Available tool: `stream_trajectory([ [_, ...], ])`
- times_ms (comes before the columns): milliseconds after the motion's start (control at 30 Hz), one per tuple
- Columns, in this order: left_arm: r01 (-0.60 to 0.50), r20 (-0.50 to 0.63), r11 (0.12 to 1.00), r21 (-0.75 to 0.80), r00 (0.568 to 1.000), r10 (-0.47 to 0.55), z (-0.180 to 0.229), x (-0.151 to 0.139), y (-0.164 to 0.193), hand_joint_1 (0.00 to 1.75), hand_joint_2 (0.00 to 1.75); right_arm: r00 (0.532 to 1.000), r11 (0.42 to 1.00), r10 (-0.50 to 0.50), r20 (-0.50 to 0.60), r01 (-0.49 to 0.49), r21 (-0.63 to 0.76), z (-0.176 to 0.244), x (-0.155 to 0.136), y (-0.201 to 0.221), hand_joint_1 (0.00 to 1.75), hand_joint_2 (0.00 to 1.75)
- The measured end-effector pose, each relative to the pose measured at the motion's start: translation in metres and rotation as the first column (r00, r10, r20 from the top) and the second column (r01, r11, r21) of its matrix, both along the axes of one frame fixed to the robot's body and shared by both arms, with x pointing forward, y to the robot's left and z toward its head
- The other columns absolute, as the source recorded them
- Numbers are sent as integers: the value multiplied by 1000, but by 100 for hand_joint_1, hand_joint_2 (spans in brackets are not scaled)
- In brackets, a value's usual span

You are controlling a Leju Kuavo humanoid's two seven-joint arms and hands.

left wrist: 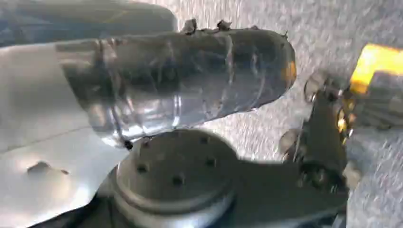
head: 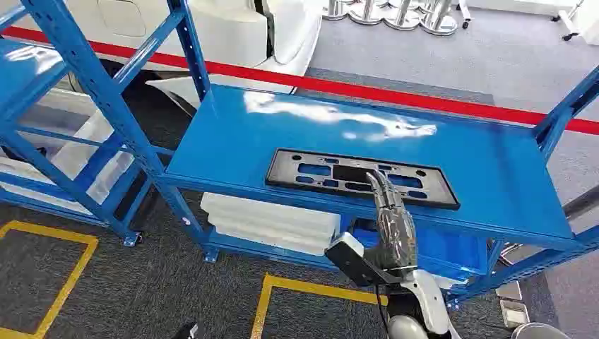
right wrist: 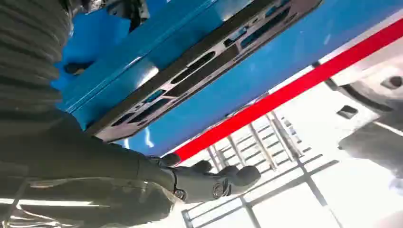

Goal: Take the parts from the cabinet and place them on the table.

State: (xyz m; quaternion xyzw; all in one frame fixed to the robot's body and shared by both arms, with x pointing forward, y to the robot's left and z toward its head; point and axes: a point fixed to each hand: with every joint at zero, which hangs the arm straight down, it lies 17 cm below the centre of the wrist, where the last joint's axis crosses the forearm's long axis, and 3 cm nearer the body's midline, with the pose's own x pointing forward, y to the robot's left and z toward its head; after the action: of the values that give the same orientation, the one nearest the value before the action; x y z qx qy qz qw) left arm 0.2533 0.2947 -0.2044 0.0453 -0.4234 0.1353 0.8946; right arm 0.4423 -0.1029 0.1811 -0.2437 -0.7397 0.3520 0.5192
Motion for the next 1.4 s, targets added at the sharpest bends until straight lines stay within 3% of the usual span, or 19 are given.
stream_trajectory([
  [233, 8, -15, 1000, -20, 1000, -8, -3, -6, -16, 0, 0, 994, 990, -104, 17, 105, -97, 4, -2, -9, 0, 175],
  [400, 7, -23, 1000, -20, 1000, -7, -5, -10, -16, 0, 0, 983, 958, -183, -26, 172, -230, -16, -3, -24, 0, 175],
  [833, 4, -49, 1000, 15, 999, -3, -11, -23, 6, 0, 0, 949, 908, -277, -150, 208, -364, -96, -25, -64, 0, 175],
  [1100, 7, -53, 1000, -25, 999, -9, -11, -23, -21, 0, 0, 929, 881, -307, -205, 196, -430, -136, -37, -85, 0, 175],
  [1400, -4, -71, 1000, -19, 997, 3, -13, -24, -21, 0, 0, 919, 864, -340, -202, 220, -453, -151, -36, -100, 0, 175],
])
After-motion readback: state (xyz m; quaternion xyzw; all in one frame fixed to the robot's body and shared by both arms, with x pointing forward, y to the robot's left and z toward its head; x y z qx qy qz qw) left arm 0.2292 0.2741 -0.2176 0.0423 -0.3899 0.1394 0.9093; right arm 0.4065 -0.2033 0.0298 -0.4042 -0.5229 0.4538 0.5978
